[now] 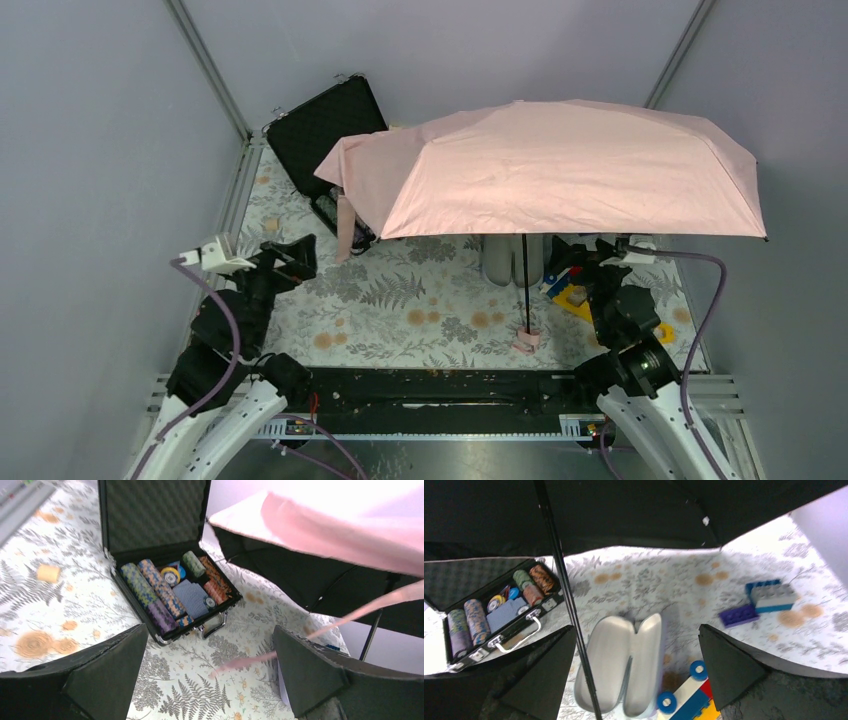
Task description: Open the umbrella
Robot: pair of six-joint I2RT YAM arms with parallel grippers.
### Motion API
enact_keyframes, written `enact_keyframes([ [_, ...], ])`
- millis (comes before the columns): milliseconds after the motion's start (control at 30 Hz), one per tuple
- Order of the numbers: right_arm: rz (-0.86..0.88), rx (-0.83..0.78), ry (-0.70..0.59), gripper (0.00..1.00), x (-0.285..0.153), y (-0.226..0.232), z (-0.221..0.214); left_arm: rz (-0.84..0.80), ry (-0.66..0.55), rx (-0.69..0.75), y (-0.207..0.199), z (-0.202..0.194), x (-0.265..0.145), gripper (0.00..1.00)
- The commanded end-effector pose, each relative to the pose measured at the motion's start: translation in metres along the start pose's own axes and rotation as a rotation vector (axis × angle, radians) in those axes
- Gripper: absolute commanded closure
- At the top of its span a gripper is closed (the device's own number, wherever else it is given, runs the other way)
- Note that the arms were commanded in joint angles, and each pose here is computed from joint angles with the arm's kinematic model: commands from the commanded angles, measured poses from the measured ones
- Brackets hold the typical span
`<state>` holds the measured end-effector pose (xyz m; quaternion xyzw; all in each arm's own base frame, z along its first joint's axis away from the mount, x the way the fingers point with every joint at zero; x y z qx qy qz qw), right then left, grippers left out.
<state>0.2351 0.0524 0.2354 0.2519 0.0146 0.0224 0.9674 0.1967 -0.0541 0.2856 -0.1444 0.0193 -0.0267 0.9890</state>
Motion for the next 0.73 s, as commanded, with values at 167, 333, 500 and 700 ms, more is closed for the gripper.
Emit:
enact_keyframes([
  [167, -0.005, -0.122, -0.269, 0.00, -0.024, -0.018, 0.045, 0.106, 0.100, 0.226, 0.034, 0.003, -0.023, 0.01],
  [333, -0.001, -0.111, -0.304, 0.00, -0.027, -0.020, 0.048, 0.109, 0.065, 0.226, 0.039, 0.007, -0.030, 0.01],
  [500, -0.010, -0.124, -0.271, 0.00, -0.023, -0.019, 0.044, 0.108, 0.058, 0.219, 0.040, 0.007, -0.031, 0.01],
  [700, -0.020, -0.121, -0.256, 0.00, -0.021, -0.020, 0.041, 0.112, 0.064, 0.204, 0.040, 0.008, -0.032, 0.01],
])
Point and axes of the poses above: each gripper's point midway between its finger pads, its own x axis out along the fingers, its own y axis along the line the jaws close on, z = x × y, the point moved 1 cm from there along -x, back along the fingers, and after that the axes turned 15 degrees about x, right-handed, at the moved point
